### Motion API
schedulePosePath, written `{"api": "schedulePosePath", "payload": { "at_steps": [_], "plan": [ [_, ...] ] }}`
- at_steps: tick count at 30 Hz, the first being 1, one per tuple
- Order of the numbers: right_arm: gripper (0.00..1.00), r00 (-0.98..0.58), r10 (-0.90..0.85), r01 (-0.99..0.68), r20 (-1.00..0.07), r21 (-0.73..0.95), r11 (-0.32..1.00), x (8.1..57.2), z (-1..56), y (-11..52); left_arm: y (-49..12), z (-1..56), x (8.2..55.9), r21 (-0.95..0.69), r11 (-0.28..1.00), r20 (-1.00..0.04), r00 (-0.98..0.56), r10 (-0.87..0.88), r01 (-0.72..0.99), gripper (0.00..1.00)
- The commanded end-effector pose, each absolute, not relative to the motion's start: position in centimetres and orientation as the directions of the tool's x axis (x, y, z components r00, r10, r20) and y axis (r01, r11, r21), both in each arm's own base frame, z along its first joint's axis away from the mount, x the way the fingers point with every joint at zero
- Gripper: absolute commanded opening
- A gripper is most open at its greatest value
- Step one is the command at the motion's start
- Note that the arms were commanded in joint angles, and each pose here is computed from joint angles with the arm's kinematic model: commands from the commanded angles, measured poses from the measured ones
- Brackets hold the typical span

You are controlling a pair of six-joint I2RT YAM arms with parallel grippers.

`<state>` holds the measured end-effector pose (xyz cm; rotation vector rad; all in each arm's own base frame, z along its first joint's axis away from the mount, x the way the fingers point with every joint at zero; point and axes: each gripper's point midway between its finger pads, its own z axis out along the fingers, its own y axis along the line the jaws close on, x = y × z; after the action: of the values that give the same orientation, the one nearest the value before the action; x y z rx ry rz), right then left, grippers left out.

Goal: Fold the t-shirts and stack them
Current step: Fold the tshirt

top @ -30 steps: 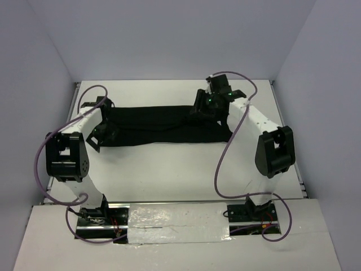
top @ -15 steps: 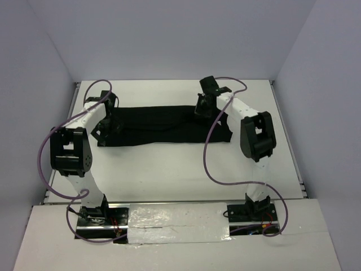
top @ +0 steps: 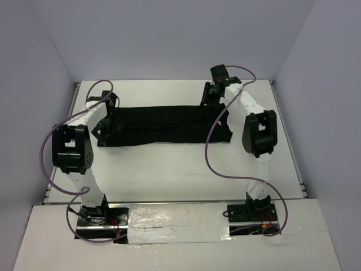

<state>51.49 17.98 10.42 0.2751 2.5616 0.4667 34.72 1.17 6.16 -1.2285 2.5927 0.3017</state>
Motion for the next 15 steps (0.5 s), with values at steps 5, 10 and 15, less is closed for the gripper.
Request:
{"api": "schedulePosePath", "payload": {
  "at_steps": [5,10,15],
  "plan": [
    [0.50,-0.859,0.182,0.013,-0.479,0.333,0.943,42.6,12.7,17.5,0.8,6.8,35.0,0.056,0.651,-0.323,-0.630,-0.706,-0.757,0.97],
    [0.52,-0.894,0.203,0.041,-0.399,0.379,0.925,43.1,10.3,18.8,0.8,6.5,34.5,0.065,0.654,-0.316,-0.637,-0.703,-0.754,0.97],
    [0.55,-0.905,0.220,0.038,-0.363,0.446,0.894,44.8,8.5,21.0,0.7,6.7,34.6,0.054,0.660,-0.323,-0.638,-0.699,-0.749,0.98]
  ]
}}
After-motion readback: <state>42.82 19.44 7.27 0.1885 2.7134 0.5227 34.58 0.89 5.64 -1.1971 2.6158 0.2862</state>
